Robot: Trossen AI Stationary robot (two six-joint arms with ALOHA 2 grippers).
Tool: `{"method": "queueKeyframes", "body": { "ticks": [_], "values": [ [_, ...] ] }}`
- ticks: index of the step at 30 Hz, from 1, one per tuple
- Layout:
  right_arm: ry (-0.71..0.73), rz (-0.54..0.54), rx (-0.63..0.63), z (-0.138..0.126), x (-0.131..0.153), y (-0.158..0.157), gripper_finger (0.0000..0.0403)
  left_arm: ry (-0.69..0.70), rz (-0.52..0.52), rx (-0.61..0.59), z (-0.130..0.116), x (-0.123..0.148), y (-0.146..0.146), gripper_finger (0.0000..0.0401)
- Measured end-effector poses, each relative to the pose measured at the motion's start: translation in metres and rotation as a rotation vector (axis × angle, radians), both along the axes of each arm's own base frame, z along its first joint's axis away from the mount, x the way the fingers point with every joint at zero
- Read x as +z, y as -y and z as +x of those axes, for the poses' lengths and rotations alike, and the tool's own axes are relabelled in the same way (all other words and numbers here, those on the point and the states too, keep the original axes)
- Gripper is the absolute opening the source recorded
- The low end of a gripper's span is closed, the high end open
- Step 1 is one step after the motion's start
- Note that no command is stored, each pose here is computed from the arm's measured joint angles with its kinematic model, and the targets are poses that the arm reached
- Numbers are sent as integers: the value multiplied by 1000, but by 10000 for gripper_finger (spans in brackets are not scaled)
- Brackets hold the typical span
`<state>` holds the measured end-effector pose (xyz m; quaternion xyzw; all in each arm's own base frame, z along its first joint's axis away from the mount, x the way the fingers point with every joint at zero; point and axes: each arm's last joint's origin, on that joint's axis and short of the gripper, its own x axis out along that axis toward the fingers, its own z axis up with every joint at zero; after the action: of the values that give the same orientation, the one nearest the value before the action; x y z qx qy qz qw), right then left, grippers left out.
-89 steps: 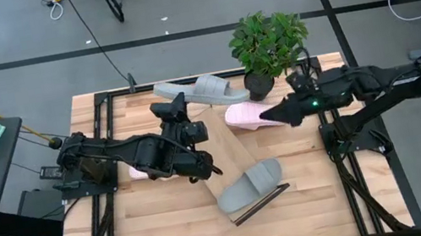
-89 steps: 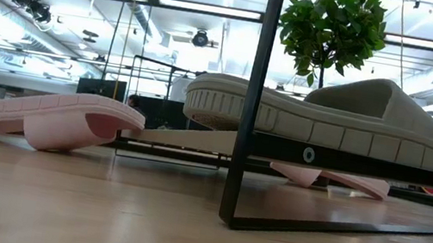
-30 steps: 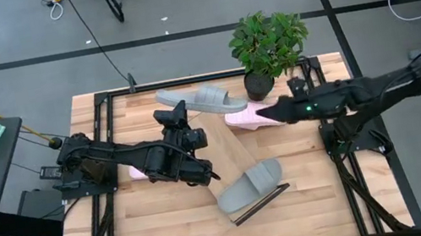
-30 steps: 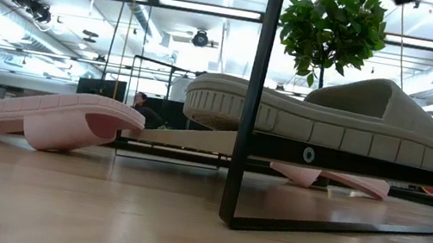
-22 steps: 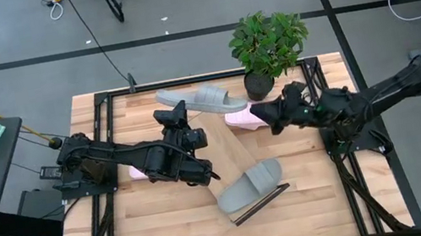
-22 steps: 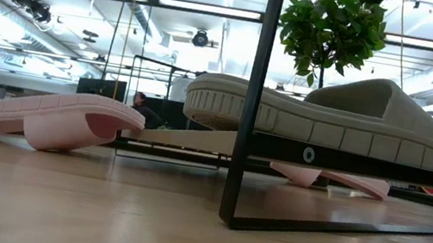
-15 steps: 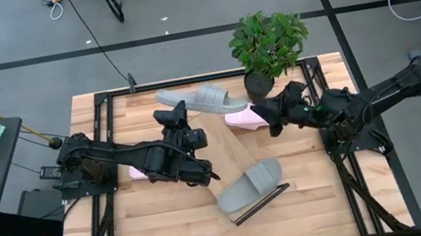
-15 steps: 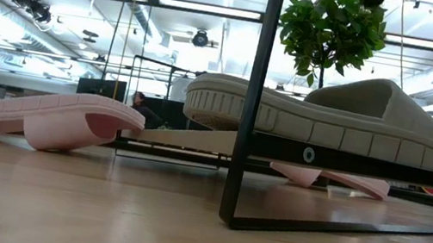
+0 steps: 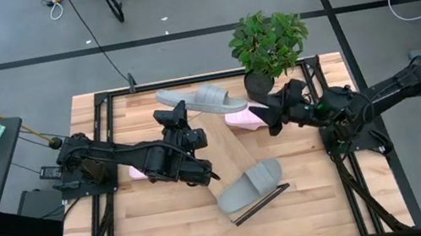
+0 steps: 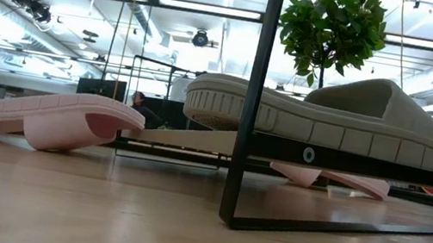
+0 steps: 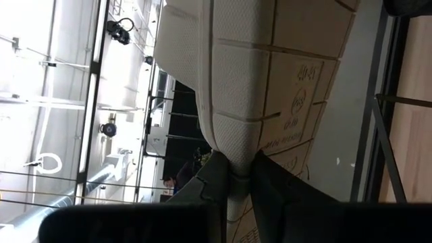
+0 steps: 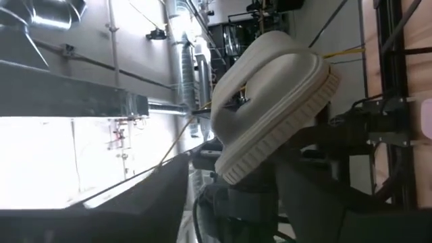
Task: Pick and place slides into the shelf
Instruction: Put the gray slide on the shelf
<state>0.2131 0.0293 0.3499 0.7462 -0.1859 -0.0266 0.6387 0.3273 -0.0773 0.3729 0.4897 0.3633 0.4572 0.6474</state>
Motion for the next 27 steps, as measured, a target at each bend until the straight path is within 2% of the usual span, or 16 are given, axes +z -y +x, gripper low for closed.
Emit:
{"method": "queueKeyframes", "body": {
  "ticks": [6,13,21,27],
  "values": [
    [-9,48,4,7,-6,0,270,4,-2,0,0,0,0,42],
    [-38,112,24,22,-18,-1,283,10,-32,-7,1,0,0,42],
    [1,120,12,25,-17,3,270,21,-58,-13,3,-1,1,42],
    [-1,106,-15,25,-16,8,218,27,-82,-19,4,-1,1,42]
  ]
}}
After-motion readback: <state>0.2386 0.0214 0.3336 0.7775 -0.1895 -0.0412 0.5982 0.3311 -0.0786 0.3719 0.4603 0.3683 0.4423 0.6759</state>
